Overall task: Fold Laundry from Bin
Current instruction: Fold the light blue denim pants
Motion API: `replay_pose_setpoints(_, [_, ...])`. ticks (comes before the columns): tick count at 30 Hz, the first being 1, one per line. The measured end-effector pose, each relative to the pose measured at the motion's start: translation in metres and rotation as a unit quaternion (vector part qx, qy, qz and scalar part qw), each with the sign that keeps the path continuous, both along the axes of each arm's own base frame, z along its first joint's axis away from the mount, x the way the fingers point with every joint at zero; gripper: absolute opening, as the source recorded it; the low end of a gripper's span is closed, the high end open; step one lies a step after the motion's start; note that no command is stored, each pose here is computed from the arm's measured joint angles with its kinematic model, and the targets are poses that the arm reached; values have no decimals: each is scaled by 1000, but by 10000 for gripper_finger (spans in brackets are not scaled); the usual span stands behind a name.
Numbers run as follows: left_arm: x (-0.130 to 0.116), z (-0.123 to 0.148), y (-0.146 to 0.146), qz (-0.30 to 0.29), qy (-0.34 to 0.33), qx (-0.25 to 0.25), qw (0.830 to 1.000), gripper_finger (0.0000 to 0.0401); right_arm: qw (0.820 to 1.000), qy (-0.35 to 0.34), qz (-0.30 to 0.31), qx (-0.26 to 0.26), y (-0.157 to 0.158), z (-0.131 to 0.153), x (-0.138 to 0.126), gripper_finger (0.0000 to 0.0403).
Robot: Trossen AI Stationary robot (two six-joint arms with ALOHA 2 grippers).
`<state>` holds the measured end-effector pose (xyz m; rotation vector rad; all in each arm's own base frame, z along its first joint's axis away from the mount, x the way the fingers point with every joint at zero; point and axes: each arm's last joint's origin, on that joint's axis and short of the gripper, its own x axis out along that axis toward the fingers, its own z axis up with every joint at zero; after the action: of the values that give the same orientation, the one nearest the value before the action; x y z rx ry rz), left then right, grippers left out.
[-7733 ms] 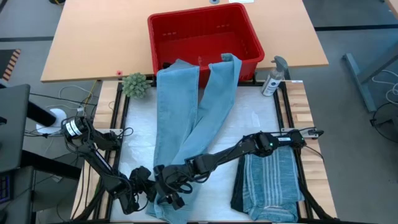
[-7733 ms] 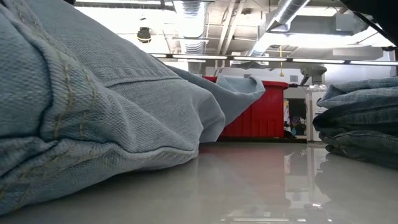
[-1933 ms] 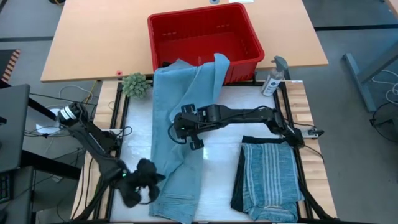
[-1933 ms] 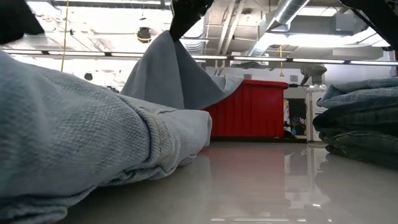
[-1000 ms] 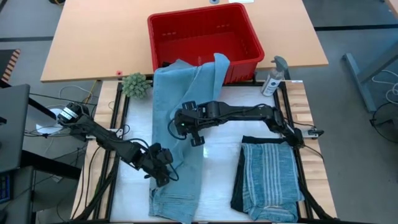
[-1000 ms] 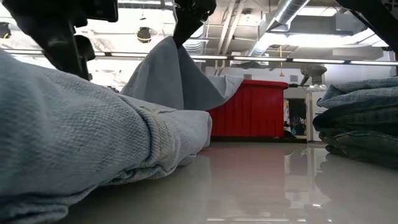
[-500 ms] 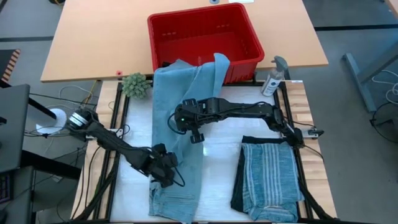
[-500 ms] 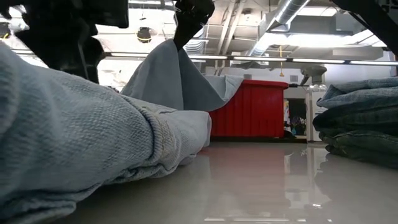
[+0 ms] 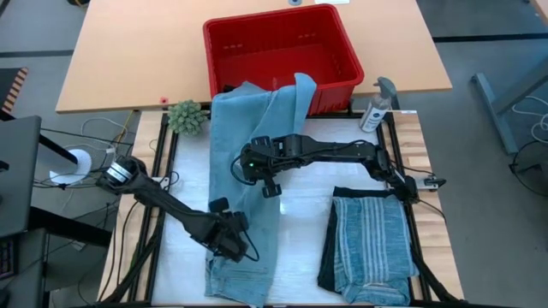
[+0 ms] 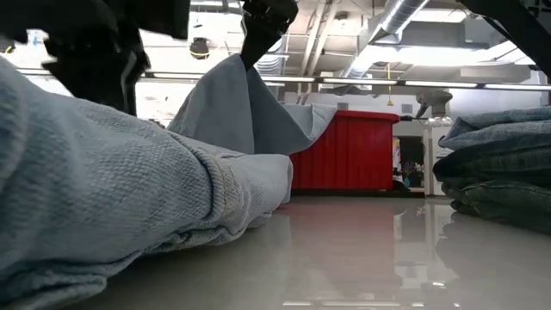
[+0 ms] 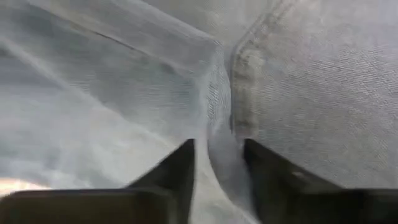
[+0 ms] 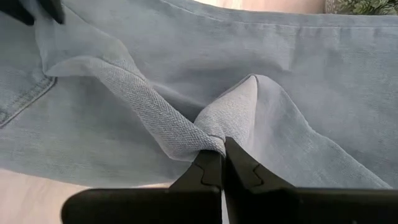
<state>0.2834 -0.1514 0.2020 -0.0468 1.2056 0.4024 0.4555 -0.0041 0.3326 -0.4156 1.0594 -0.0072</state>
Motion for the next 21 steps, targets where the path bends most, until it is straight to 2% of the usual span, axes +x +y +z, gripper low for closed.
replay_pose_setpoints(3, [-2,9,-7,-6,-8,8,1000,32,1000,-1,-1,1,0,0,0,21])
replay_pose_setpoints(4, [-3,10,-10,-7,-10,7,1000,17,1000,-3,-2,1,0,0,0,21])
replay_pose_setpoints(8, [-13,7,-22,32,-24,-4,999,9,1000,-7,-6,3,0,1,1,21])
replay_pose_setpoints(14, [-32,-3,-36,78,-42,-4,996,3,998,-64,-28,11,-5,6,9,21])
replay_pose_setpoints(21, [-62,-13,-39,133,-11,36,990,3,994,-99,-51,23,-11,2,20,23])
